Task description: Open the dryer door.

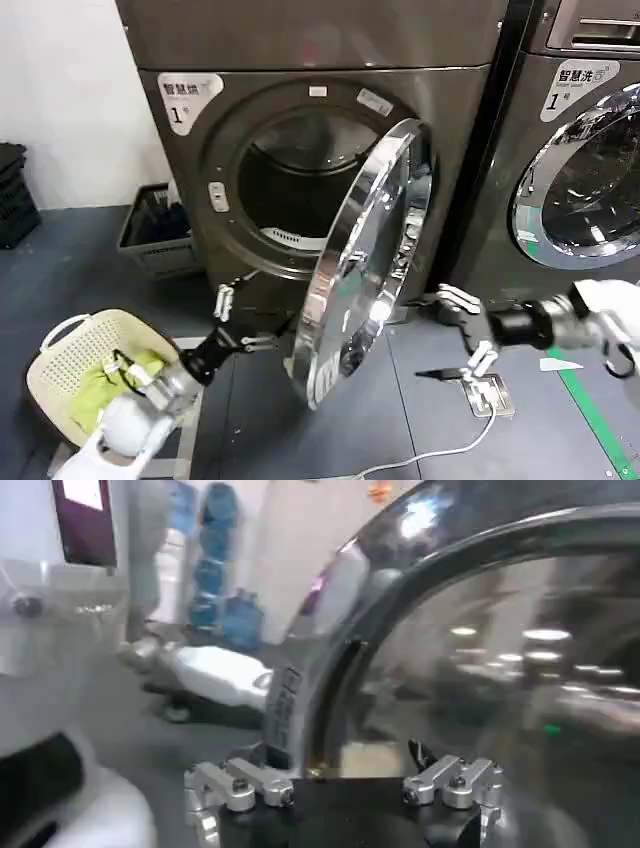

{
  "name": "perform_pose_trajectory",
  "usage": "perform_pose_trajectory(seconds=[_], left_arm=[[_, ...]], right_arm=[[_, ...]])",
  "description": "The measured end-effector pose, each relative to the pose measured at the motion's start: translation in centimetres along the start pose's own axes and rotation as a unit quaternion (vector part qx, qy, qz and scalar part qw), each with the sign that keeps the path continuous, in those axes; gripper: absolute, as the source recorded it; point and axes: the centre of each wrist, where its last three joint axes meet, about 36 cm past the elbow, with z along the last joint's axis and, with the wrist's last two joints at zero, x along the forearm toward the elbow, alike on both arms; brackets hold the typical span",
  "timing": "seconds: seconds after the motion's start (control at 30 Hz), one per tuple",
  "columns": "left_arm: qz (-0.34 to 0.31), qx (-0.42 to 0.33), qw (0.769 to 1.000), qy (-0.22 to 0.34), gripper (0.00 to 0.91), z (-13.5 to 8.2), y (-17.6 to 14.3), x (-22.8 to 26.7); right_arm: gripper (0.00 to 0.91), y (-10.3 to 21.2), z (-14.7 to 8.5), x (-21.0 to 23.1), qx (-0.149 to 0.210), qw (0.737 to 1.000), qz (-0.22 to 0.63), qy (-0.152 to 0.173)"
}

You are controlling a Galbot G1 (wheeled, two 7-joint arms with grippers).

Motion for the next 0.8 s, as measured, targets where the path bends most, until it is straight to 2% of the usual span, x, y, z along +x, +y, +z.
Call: perform_pose_trajectory(seconds=[0.13,0.23,0.37,0.5,0.67,0.8], left_arm=[[0.019,0.005,1.0,-0.014,0.907,0.1,-0.4,-1.4],[0.031,0.008,0.999,-0.023,0.907,0.2,-0.5,-2.3],[0.045,0.016,0.998,-0.031,0.907,0.5,-1.0,-3.3],[0.058,0.022,0.997,-0.043,0.907,0.7,-1.4,-4.7],[0.072,0.024,0.995,-0.056,0.907,0.8,-1.7,-6.6],[0.082,0.025,0.994,-0.069,0.907,0.9,-1.8,-8.4]], right_arm=[[0.907,4.0,0.0,4.1,0.013,0.996,0.093,-0.005],[0.907,6.9,-0.3,6.9,0.026,0.988,0.152,0.004],[0.907,10.7,-1.0,10.1,0.056,0.969,0.24,0.015],[0.907,14.0,-1.6,12.6,0.088,0.943,0.317,0.043],[0.907,18.5,-2.2,14.7,0.127,0.888,0.436,0.074],[0.907,22.1,-2.4,16.0,0.148,0.825,0.535,0.105]])
